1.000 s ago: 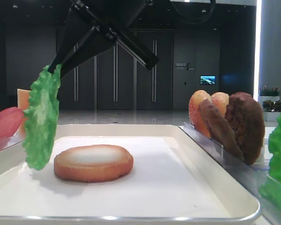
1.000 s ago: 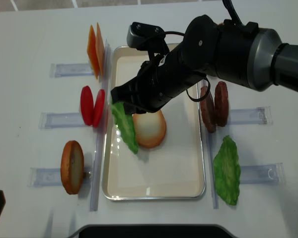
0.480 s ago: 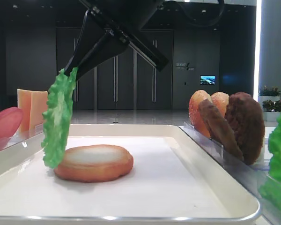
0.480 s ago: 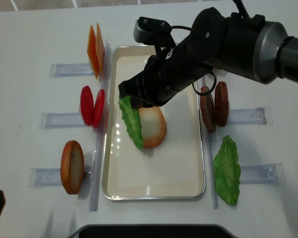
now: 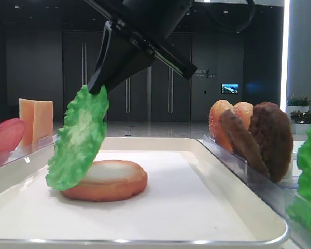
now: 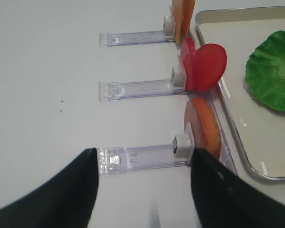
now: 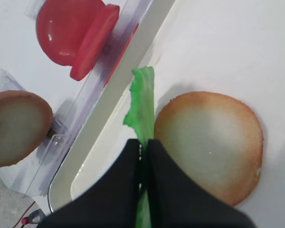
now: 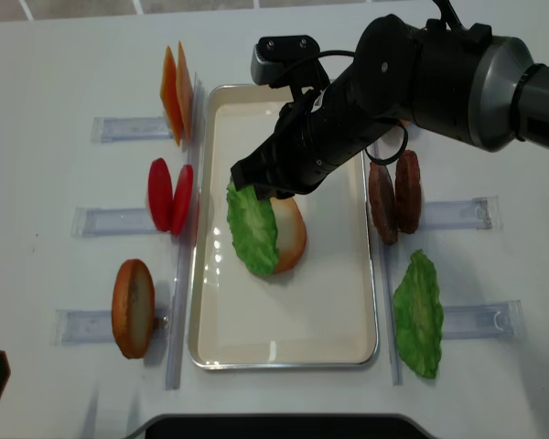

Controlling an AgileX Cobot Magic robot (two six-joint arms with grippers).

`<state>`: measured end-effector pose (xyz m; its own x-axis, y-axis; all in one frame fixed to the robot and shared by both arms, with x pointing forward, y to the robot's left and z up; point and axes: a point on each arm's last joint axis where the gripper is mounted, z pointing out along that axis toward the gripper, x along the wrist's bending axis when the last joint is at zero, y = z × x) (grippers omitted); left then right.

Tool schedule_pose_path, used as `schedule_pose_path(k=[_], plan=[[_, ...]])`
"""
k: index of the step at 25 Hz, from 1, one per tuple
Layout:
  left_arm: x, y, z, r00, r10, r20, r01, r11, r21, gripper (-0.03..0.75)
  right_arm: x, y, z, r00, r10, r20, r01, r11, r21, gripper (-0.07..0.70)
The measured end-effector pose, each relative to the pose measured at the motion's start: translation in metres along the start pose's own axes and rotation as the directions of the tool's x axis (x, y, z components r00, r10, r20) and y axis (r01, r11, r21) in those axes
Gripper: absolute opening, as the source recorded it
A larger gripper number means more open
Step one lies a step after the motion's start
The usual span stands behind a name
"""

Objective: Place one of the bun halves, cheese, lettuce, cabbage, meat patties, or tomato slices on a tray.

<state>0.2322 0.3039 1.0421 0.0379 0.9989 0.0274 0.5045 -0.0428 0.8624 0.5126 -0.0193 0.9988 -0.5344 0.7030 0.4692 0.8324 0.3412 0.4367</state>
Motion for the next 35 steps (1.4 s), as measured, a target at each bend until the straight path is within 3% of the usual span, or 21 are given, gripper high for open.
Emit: schedule_pose_path(k=[13, 16, 21, 24, 28, 31, 35], plan=[[0.0, 0.0, 0.0, 1.0, 0.0, 0.0, 0.0, 1.0, 0.0, 0.471, -0.013, 0.002, -0.004, 0.998, -0.046, 0.043, 0.046, 0.999, 0.009, 0.072], [0.0, 0.0, 0.0, 1.0, 0.0, 0.0, 0.0, 1.0, 0.0, 0.471, -0.013, 0.002, -0.004, 0.997, -0.054, 0.048, 0.053, 0.999, 0.012, 0.139], [0.0, 0.0, 0.0, 1.0, 0.0, 0.0, 0.0, 1.0, 0.0, 0.471, -0.015, 0.001, -0.004, 0.995, -0.078, 0.065, 0.077, 0.997, 0.018, 0.346], [0.0, 0.0, 0.0, 1.0, 0.0, 0.0, 0.0, 1.0, 0.0, 0.471, -0.017, 0.002, -0.005, 0.989, -0.105, 0.099, 0.102, 0.994, 0.035, 0.391], [0.0, 0.0, 0.0, 1.0, 0.0, 0.0, 0.0, 1.0, 0.0, 0.471, -0.02, 0.008, -0.015, 0.974, -0.124, 0.19, 0.11, 0.99, 0.086, 0.403], [0.0, 0.0, 0.0, 1.0, 0.0, 0.0, 0.0, 1.0, 0.0, 0.471, -0.017, 0.018, -0.032, 0.956, -0.085, 0.281, 0.05, 0.99, 0.131, 0.403], [0.0, 0.0, 0.0, 1.0, 0.0, 0.0, 0.0, 1.0, 0.0, 0.471, -0.015, 0.027, -0.056, 0.915, -0.075, 0.396, 0.0, 0.982, 0.187, 0.386]])
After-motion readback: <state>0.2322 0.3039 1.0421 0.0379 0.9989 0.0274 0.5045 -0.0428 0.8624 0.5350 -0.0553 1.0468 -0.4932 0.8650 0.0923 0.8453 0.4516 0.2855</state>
